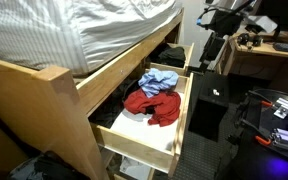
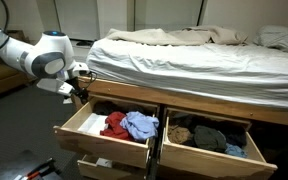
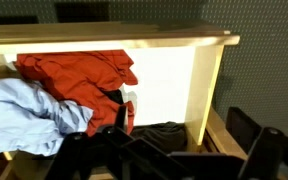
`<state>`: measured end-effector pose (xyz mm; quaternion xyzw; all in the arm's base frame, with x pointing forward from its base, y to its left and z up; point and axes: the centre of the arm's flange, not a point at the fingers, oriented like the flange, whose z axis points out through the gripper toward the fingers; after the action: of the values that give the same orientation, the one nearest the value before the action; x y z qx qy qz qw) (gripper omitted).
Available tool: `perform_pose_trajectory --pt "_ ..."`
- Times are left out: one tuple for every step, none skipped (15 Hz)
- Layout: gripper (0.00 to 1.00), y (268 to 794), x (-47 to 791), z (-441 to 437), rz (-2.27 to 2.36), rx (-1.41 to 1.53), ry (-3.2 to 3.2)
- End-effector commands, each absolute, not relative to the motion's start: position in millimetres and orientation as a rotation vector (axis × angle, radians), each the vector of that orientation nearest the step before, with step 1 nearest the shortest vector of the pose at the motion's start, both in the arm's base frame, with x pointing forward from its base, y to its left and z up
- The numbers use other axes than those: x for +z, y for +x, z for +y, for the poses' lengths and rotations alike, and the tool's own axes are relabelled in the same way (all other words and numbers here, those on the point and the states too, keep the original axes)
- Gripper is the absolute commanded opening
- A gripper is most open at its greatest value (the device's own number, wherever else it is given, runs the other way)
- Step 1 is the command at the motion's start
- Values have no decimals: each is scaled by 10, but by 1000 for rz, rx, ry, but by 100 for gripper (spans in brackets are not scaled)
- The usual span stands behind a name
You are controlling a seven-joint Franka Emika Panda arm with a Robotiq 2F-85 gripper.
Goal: Take the blue shirt out of the top left drawer and put it on the bed
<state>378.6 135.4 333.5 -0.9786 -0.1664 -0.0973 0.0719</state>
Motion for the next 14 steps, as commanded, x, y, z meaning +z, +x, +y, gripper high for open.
perform_pose_trajectory --pt "100 4030 2796 1111 -416 -116 -2985" --pt "100 4118 2686 1009 -318 -145 -3041" --pt "100 4223 2585 895 -238 -228 -3059" --pt "100 4297 2513 814 -168 -277 -3086" --pt "100 4332 2473 734 -88 -322 -3100" --pt "100 4363 2470 696 -6 -360 -3113" --pt "100 4195 2574 677 -129 -314 -3073" --pt "100 4243 2517 625 -72 -333 -3083" --pt "100 4275 2481 601 -43 -337 -3087" --pt "100 4294 2470 599 -30 -339 -3086" --pt "100 4304 2477 609 -27 -342 -3085" --pt "100 4383 2349 565 -150 -191 -3072" --pt "100 4478 2196 517 -152 -121 -3031" --pt "100 4573 2040 507 -116 -59 -2987"
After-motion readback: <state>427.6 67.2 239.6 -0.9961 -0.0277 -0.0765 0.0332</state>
